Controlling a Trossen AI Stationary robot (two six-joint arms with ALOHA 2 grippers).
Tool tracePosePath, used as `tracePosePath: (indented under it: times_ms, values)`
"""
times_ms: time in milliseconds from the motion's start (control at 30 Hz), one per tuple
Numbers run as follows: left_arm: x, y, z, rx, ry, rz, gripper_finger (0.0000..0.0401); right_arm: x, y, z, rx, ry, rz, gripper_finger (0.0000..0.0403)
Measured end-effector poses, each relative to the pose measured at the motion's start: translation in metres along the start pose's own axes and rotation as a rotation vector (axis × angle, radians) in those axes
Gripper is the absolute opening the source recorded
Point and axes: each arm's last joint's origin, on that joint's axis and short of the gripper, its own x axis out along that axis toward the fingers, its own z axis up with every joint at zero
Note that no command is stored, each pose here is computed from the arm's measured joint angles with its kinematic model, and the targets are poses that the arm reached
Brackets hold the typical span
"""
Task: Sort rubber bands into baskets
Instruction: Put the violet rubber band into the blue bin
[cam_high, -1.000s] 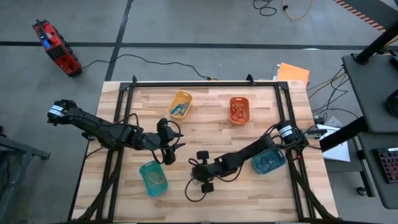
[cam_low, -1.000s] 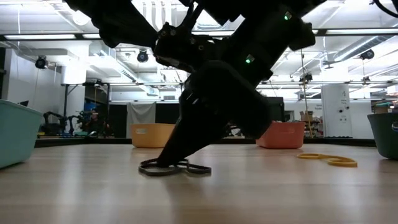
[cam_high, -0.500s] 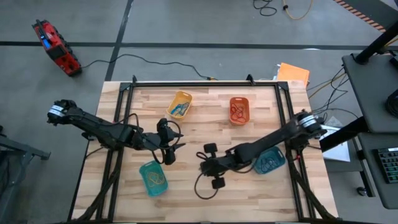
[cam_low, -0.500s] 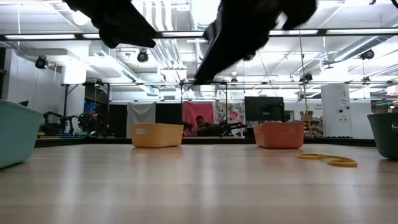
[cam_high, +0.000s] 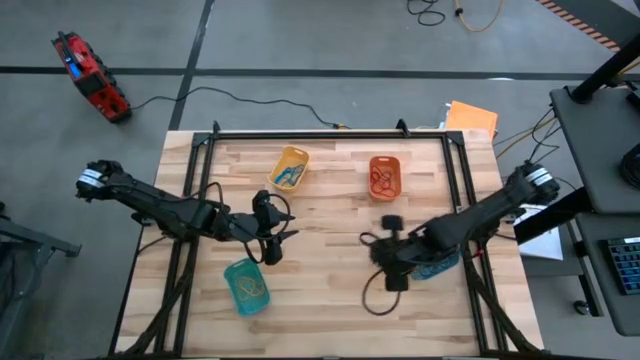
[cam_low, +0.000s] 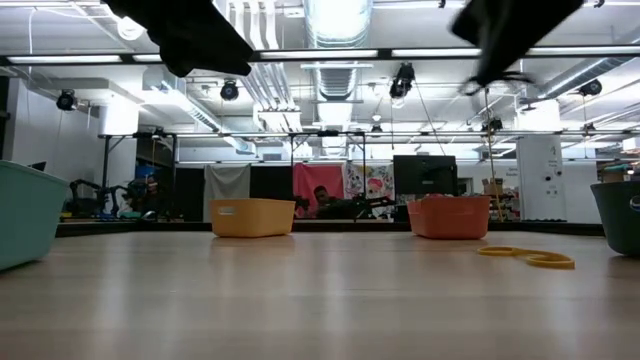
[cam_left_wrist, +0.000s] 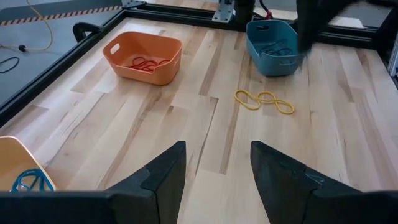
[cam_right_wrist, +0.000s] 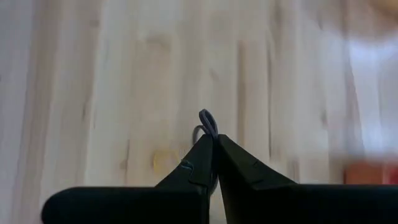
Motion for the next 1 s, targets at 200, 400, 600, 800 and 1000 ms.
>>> tracePosePath:
  times_ms: [200,400,600,800,1000]
  values:
    - [0.0,0.0,0.0,0.027,0.0,0.001,0.0165,-0.034,-0.005,-0.031,0.204,0.095,-0.06,0.0012]
    - [0.0,0.001,0.0,0.053,-0.009,0.03,0.0165,-0.051,-0.007,-0.053,0.321,0.149,-0.102,0.0012]
    - [0.0,0.002,0.001,0.064,-0.023,0.075,0.0165,-0.044,-0.01,-0.078,0.443,0.311,-0.148,0.0012]
    - [0.0,0.002,0.001,0.079,-0.022,0.077,0.0165,-0.03,-0.009,-0.1,0.519,0.494,-0.129,0.0012]
    - [0.0,0.005,0.002,0.078,-0.035,0.125,0.0165,-0.022,-0.01,-0.11,0.532,0.535,-0.151,0.0012]
